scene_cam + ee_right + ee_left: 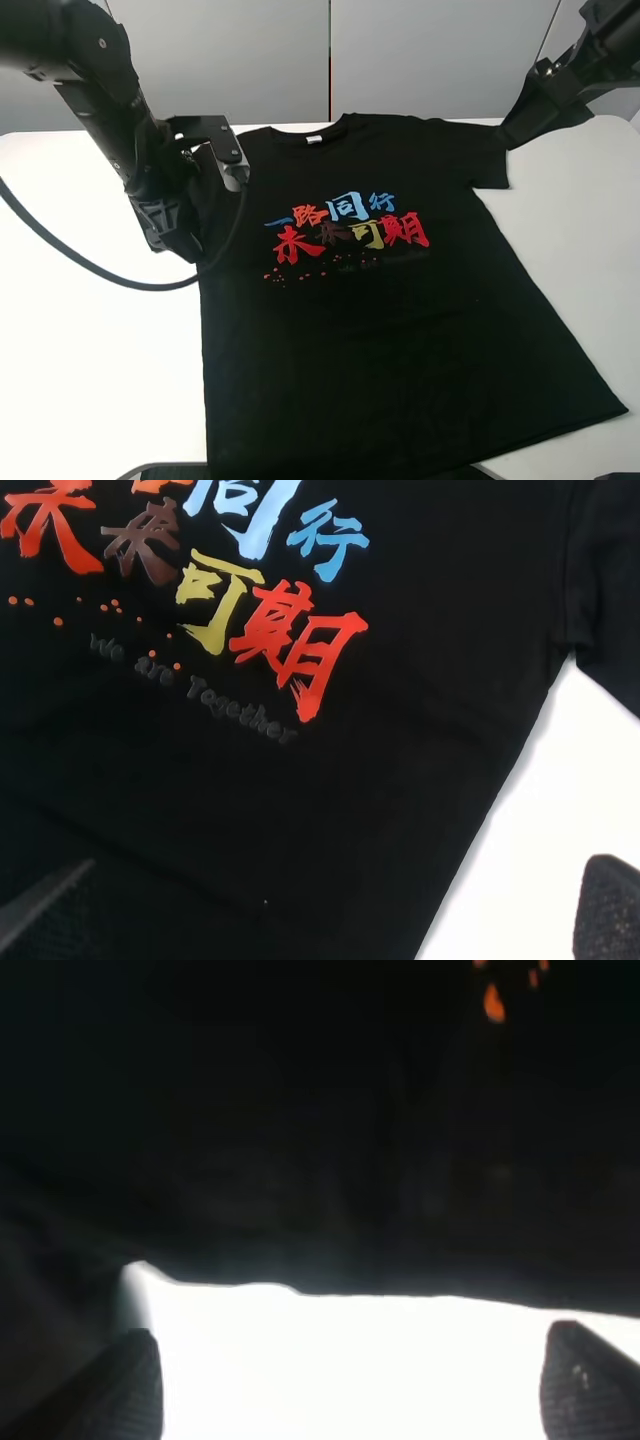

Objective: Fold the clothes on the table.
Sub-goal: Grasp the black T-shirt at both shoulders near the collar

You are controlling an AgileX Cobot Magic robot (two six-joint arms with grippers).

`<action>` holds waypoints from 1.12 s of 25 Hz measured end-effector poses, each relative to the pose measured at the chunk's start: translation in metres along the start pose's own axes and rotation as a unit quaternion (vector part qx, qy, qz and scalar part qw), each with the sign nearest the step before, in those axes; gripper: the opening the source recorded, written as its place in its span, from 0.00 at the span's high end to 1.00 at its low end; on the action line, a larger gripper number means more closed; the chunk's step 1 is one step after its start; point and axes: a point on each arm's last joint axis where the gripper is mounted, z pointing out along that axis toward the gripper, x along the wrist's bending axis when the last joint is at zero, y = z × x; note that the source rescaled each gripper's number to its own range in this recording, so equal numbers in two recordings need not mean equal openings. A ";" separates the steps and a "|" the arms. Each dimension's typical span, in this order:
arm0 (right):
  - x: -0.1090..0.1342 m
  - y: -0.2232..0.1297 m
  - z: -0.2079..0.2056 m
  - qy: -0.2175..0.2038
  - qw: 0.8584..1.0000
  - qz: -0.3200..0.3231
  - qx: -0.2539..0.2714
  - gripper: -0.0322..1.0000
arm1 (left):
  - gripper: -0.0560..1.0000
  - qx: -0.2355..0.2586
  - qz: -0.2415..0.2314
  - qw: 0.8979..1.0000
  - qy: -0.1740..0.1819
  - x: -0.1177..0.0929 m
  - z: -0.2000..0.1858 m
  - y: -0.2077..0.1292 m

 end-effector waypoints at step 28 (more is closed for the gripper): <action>0.004 0.002 0.000 0.020 1.000 0.007 -0.008 0.00 | 0.02 0.048 0.042 0.998 0.003 -0.003 0.064 0.017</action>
